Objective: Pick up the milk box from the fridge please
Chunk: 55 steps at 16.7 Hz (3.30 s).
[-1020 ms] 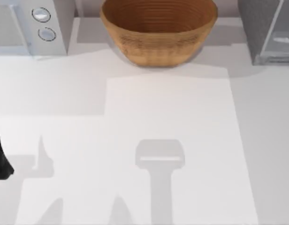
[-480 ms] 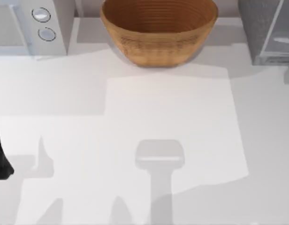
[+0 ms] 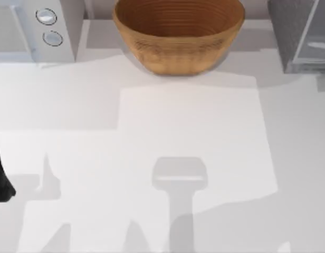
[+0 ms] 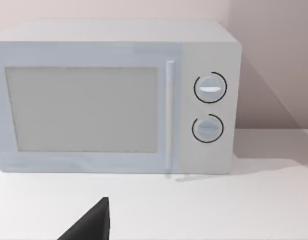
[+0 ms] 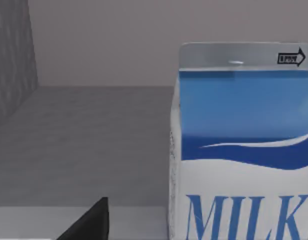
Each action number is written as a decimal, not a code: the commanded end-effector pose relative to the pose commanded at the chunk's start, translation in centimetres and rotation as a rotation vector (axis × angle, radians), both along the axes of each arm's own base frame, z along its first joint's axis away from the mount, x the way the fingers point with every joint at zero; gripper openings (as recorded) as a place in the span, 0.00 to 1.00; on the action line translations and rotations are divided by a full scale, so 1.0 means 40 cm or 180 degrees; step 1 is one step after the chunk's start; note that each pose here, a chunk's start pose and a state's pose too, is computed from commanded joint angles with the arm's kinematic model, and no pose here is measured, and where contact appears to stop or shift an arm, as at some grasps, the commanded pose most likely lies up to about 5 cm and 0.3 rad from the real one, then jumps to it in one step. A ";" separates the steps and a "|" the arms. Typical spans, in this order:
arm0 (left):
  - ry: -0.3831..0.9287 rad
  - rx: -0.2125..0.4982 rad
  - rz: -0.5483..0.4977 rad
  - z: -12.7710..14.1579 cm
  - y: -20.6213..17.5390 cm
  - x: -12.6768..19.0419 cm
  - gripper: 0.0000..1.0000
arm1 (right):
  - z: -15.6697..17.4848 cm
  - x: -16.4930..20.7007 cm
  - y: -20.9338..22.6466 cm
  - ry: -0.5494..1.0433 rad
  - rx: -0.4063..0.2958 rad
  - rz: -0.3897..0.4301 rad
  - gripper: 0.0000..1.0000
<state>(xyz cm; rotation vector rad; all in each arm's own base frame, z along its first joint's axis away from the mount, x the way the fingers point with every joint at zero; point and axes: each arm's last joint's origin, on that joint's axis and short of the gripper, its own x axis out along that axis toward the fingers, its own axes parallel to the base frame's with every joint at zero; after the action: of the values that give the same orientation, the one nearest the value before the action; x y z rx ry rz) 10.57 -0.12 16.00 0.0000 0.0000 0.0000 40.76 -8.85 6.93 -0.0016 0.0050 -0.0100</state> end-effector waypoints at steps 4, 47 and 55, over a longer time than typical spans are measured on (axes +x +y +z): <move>0.0000 0.0000 0.0000 0.000 0.000 0.000 1.00 | 0.004 0.088 -0.002 -0.0036 -0.0007 0.0000 1.00; 0.0000 0.0000 0.0000 0.000 0.000 0.000 1.00 | 0.142 0.111 -0.001 -0.0064 -0.0007 0.0004 0.00; 0.0000 0.0000 0.0000 0.000 0.000 0.000 1.00 | 0.126 -0.098 0.001 0.0008 0.0012 -0.0007 0.00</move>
<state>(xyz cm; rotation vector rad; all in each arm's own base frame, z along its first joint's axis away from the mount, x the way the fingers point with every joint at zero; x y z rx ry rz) 10.57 -0.12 16.00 0.0000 0.0000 0.0000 36.83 -8.82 11.99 0.0021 0.0076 -0.0123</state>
